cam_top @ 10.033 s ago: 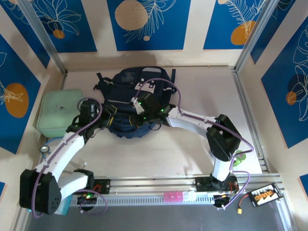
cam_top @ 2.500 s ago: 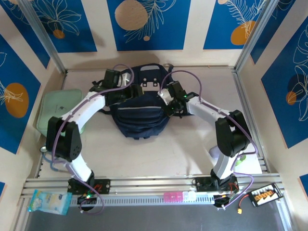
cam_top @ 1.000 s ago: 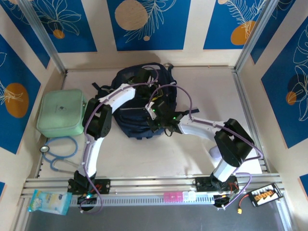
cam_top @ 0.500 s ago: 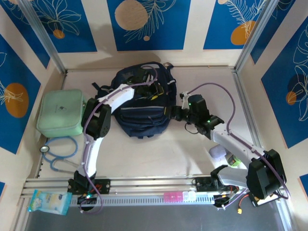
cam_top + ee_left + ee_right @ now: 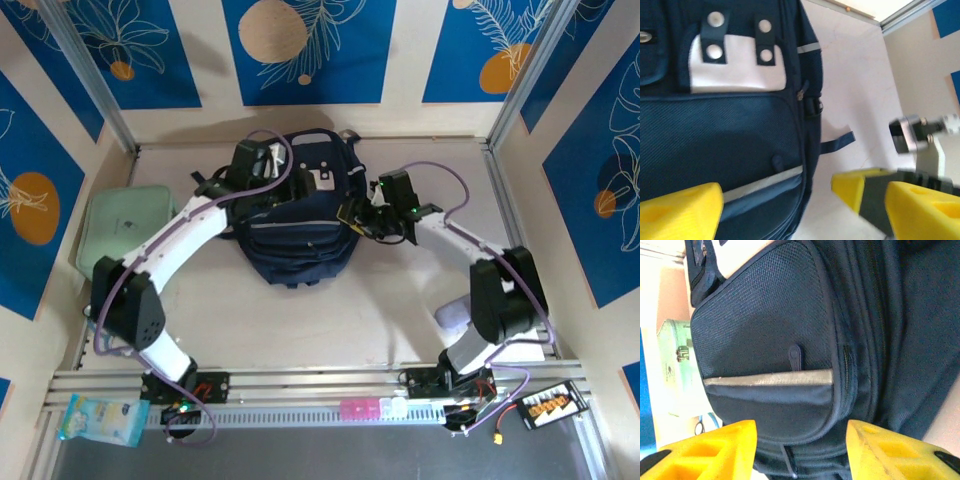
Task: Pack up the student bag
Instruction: Unzip the student bag at the center of the table.
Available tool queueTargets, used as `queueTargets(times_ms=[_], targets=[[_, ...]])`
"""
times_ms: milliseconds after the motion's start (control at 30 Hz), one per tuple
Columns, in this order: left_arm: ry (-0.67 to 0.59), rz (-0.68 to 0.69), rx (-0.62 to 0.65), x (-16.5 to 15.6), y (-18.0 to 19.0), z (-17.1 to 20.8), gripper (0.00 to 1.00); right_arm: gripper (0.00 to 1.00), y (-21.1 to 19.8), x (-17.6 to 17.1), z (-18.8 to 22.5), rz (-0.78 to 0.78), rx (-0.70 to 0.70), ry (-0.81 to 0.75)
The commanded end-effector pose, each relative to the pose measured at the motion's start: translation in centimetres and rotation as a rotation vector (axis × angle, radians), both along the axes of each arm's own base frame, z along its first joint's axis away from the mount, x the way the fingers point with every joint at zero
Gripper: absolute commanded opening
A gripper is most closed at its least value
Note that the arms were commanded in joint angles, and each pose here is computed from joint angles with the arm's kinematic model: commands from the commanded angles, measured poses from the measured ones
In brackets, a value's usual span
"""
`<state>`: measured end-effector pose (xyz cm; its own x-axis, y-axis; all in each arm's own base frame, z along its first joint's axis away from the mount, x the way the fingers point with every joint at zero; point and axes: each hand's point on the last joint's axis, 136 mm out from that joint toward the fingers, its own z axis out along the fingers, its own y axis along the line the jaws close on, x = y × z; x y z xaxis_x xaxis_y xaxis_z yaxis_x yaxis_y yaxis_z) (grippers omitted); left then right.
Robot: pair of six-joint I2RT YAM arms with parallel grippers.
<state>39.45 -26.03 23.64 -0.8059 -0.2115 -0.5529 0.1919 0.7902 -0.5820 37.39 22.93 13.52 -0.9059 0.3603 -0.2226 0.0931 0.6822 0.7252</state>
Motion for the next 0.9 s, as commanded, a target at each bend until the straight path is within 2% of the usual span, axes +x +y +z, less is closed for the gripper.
queueTargets(times_ms=[0, 33, 133, 200, 300, 433, 600, 767, 867], targets=[[0.044, 0.012, 0.145, -1.9, 2.3, -3.8, 0.97, 0.48, 0.9, 0.0, -1.4, 0.039, 0.007, 0.093], [0.053, 0.007, 0.153, -2.5, 2.5, -4.2, 1.00, 0.47, 1.0, 0.2, -1.8, 0.042, 0.005, 0.102], [0.059, -0.031, 0.147, -4.0, 2.4, -4.9, 1.00, 0.43, 1.7, 0.5, -2.8, 0.070, -0.030, 0.107], [0.052, -0.047, 0.141, -4.7, 2.2, -5.2, 1.00, 0.43, 1.7, 0.4, -3.7, 0.074, -0.097, 0.115], [0.058, -0.060, 0.152, -5.4, 2.0, -5.8, 1.00, 0.42, 1.9, 0.2, -4.6, 0.081, -0.125, 0.133], [0.085, -0.077, 0.195, -6.6, 1.3, -6.8, 1.00, 0.27, 2.9, 0.1, -4.2, 0.105, -0.077, 0.135], [0.105, -0.069, 0.294, -8.8, 0.3, -7.6, 0.87, 0.11, 2.6, 0.0, -1.5, 0.087, -0.044, 0.087], [0.119, -0.052, 0.324, -10.5, -1.5, -8.0, 0.71, 0.05, 2.3, -0.4, 0.8, 0.072, 0.030, 0.065], [0.136, -0.015, 0.366, -10.6, -2.2, -8.8, 0.65, 0.03, 2.4, -0.7, 1.3, 0.070, 0.073, 0.074]])
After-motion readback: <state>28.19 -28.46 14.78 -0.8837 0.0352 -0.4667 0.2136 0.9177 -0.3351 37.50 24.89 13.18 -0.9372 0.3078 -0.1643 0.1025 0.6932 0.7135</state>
